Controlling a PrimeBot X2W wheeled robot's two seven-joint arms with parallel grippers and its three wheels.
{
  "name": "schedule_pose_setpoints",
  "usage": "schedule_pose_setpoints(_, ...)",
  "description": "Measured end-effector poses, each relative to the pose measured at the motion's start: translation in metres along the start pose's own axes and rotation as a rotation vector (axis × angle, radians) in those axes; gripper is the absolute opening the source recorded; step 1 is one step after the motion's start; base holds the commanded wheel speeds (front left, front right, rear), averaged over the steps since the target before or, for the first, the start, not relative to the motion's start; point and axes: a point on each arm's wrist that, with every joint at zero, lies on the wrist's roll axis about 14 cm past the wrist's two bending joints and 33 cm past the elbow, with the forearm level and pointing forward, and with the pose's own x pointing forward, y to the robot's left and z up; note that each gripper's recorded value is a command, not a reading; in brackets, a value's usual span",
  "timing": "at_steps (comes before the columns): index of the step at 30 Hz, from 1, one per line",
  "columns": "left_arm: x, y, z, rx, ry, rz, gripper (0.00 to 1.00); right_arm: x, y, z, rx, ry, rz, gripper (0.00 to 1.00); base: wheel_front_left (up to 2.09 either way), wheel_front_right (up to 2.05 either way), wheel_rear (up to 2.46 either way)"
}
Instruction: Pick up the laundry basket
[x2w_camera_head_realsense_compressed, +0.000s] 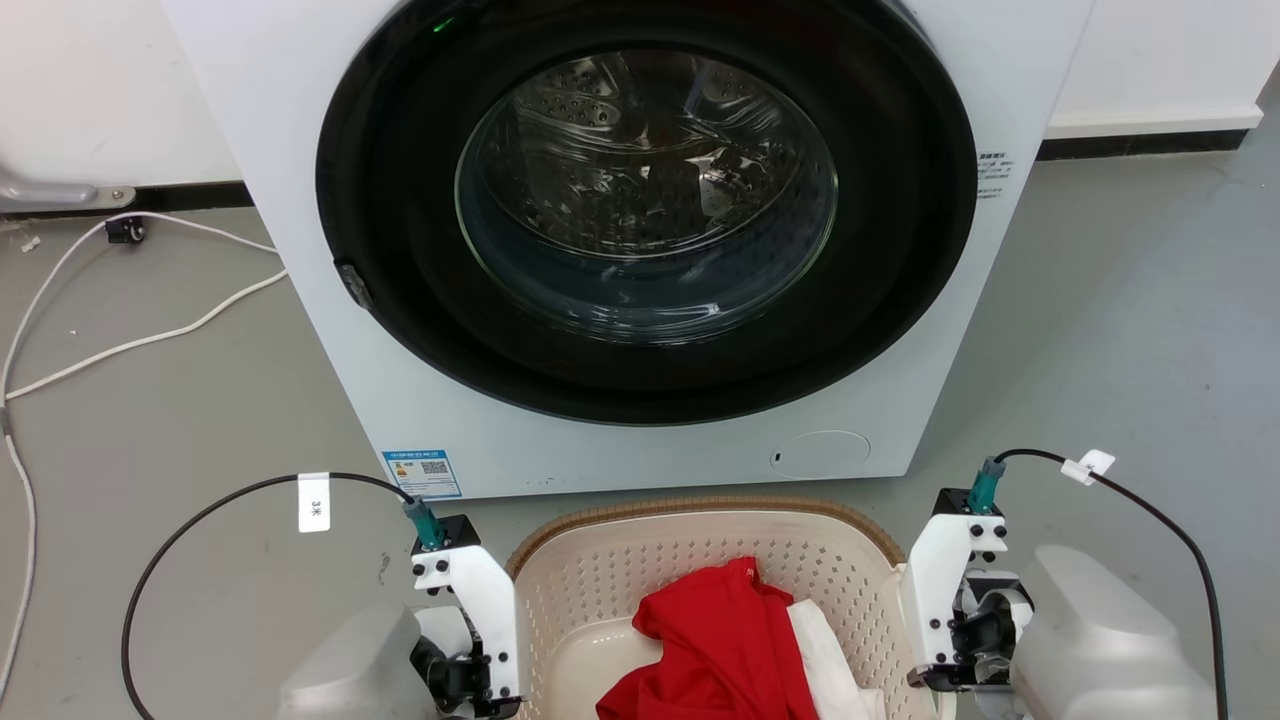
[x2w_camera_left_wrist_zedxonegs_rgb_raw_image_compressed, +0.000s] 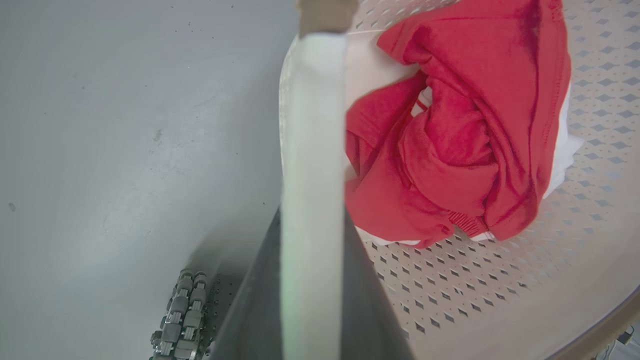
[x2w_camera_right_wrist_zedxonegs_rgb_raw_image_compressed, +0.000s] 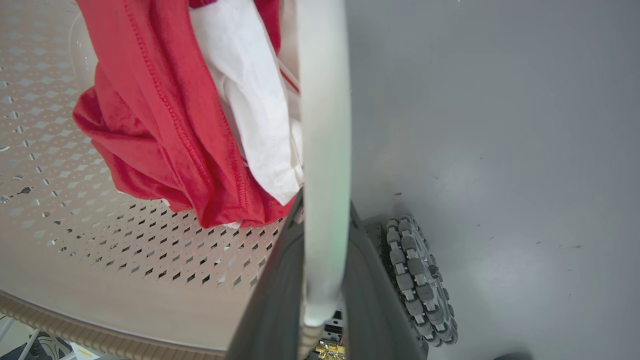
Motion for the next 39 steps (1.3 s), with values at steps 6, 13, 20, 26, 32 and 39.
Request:
schedule_pose_setpoints(6,0.0001,-0.0001,0.0002,-0.001,-0.004,-0.001,0.0,-0.0001,0.0,0.0005,0.003,-0.002,0.001,0.0,0.0,0.0,0.0)
schedule_pose_setpoints(13,0.0011,0.0,-0.0005,0.0,-0.002,-0.001,0.0,0.0005,-0.0002,0.0001,0.007,0.002,0.001,0.0,0.0,0.0,0.0)
schedule_pose_setpoints(20,0.0019,-0.0003,-0.0014,-0.002,0.002,-0.003,0.0,0.0014,-0.0007,-0.001,0.009,0.006,0.0,0.0,0.0,0.0,0.0)
schedule_pose_setpoints(26,0.0019,-0.0005,-0.002,0.001,0.003,-0.002,0.0,0.0015,-0.0005,-0.0014,0.009,0.006,-0.001,0.0,0.0,0.0,0.0)
schedule_pose_setpoints(32,0.0022,0.0001,-0.0027,-0.001,0.005,-0.002,0.0,0.0017,-0.0001,-0.0011,0.011,0.006,0.0,0.0,0.0,0.0,0.0)
schedule_pose_setpoints(39,0.002,0.0005,-0.0025,-0.004,0.0,-0.002,0.0,0.0017,0.0006,-0.0002,0.012,0.003,0.002,0.0,0.0,0.0,0.0)
